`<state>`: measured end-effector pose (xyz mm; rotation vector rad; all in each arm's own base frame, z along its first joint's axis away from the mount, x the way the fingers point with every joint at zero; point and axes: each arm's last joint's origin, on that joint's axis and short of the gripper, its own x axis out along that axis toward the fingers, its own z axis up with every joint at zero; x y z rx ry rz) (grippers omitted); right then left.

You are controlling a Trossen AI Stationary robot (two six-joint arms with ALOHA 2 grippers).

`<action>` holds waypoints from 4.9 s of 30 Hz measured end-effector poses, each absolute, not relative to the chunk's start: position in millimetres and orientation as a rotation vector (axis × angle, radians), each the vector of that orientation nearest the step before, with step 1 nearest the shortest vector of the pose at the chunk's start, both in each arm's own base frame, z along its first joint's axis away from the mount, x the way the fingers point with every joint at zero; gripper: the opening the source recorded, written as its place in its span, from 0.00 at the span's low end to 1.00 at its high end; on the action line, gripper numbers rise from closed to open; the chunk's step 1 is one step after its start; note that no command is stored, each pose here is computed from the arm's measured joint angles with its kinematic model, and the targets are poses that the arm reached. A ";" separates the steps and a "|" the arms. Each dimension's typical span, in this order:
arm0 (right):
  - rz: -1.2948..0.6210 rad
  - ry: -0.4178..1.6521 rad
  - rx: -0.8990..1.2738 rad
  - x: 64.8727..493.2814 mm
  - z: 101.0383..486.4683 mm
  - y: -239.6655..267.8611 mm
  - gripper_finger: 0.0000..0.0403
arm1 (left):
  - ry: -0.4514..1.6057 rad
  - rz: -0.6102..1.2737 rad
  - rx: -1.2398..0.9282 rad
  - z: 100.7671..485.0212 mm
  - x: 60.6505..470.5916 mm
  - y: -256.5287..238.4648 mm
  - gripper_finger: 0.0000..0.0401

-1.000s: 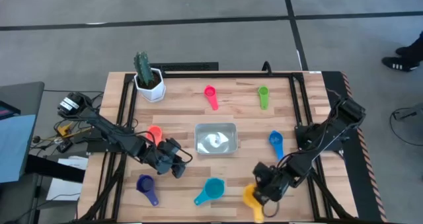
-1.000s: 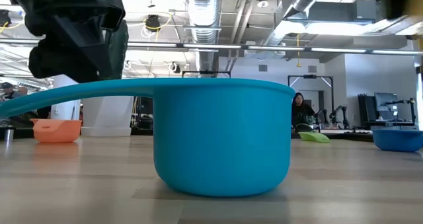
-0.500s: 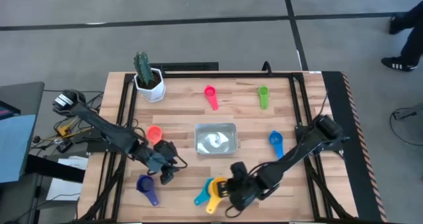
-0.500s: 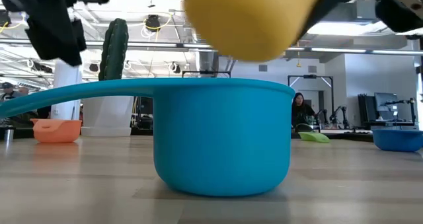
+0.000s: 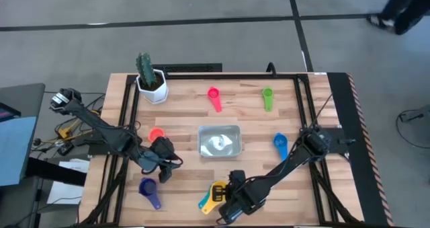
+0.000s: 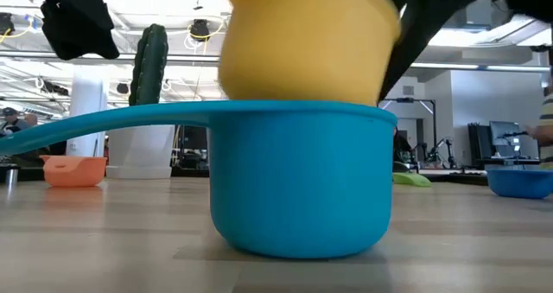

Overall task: Nest measuring cups in basket
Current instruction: Stack the yellow measuring cup on top of the light blue measuring cup, then stack the the dark blue measuring cup on top of the yellow measuring cup

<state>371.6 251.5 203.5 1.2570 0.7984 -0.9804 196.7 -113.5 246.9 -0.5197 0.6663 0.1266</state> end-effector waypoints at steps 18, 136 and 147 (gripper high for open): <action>-0.969 0.887 1.171 372.3 203.3 243.6 0.41 | 0.674 0.137 -0.535 246.0 196.0 -113.8 0.38; -0.391 0.957 0.714 368.7 272.5 229.4 0.53 | 0.914 0.380 -0.633 220.0 204.7 -161.8 0.38; -0.423 0.886 0.658 352.6 311.4 202.6 0.59 | 1.014 0.613 -0.723 243.8 134.0 -145.7 0.38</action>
